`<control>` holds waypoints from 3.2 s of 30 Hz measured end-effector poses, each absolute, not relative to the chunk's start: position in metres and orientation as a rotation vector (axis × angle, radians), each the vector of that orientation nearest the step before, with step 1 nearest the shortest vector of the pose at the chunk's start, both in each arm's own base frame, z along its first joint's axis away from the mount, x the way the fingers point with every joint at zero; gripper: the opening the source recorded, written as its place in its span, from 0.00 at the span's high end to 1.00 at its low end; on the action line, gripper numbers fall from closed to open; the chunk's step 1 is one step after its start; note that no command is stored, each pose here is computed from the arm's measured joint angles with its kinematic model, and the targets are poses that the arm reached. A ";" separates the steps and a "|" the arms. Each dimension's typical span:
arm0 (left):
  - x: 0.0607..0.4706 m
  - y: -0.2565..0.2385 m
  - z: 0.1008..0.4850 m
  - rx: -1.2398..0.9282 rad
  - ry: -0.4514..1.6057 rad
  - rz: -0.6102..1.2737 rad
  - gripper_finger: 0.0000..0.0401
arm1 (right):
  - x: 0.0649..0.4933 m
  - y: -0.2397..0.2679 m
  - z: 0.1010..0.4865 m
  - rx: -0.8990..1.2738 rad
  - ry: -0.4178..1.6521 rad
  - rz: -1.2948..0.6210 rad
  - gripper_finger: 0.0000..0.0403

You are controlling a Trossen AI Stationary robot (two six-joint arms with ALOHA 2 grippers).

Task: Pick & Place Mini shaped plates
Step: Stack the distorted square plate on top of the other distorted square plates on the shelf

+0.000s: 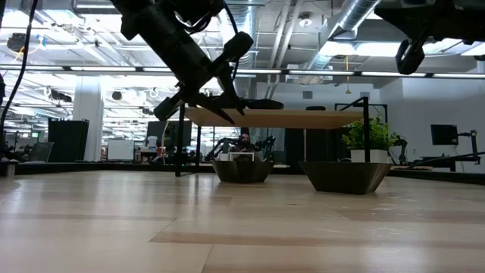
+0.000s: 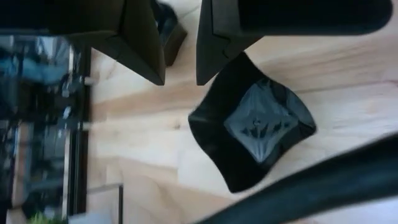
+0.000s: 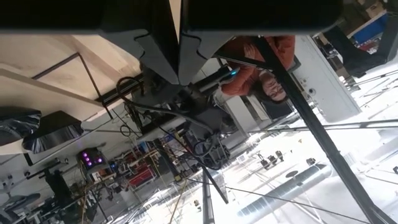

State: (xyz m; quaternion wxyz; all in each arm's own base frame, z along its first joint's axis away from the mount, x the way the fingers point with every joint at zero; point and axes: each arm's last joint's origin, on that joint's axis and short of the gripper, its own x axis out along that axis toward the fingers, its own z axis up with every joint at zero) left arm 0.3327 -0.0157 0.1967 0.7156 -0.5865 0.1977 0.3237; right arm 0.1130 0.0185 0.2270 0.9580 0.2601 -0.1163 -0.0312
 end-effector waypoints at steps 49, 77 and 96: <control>0.349 -0.026 0.156 -1.533 0.410 1.124 0.77 | 0.115 0.019 0.205 0.356 -0.009 -0.113 1.00; 0.352 -0.007 0.151 -1.559 0.447 1.138 0.77 | 0.115 0.020 0.203 0.365 0.016 -0.092 1.00; 0.358 -0.005 0.131 -1.601 0.518 1.140 0.77 | 0.115 0.020 0.204 0.370 0.000 -0.090 1.00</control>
